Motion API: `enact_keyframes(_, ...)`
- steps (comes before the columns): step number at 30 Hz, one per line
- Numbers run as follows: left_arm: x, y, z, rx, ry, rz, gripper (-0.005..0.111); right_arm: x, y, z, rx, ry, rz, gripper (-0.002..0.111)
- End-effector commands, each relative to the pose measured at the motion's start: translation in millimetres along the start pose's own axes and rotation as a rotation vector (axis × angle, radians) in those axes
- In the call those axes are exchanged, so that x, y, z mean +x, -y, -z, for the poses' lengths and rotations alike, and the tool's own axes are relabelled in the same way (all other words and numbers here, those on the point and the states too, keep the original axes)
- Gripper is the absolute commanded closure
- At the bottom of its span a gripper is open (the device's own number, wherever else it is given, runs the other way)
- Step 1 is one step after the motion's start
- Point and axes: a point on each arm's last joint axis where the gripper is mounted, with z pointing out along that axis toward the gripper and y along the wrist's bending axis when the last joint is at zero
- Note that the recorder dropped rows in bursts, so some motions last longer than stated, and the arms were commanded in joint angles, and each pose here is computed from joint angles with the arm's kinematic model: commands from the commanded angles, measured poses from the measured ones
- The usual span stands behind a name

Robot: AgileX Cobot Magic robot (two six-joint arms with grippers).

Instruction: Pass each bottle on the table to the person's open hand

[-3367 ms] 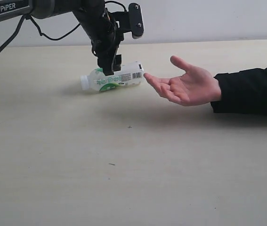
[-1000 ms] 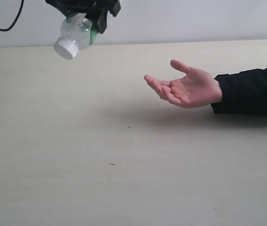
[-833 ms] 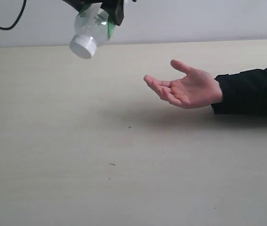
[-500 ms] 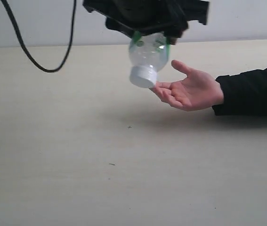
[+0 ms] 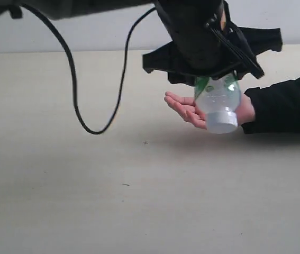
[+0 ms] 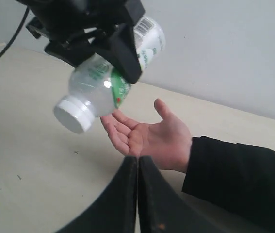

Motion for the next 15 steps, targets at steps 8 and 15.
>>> enact_keyframes(8,22.1,7.2,-56.9,-0.100,0.134,0.135,0.107,0.2,-0.1,-0.1,-0.001,0.011,0.009,0.107)
enact_keyframes(15,17.4,-3.3,-76.8,-0.121,0.146,0.144,0.107,0.2,-0.1,-0.1,-0.001,0.011,0.009,0.107)
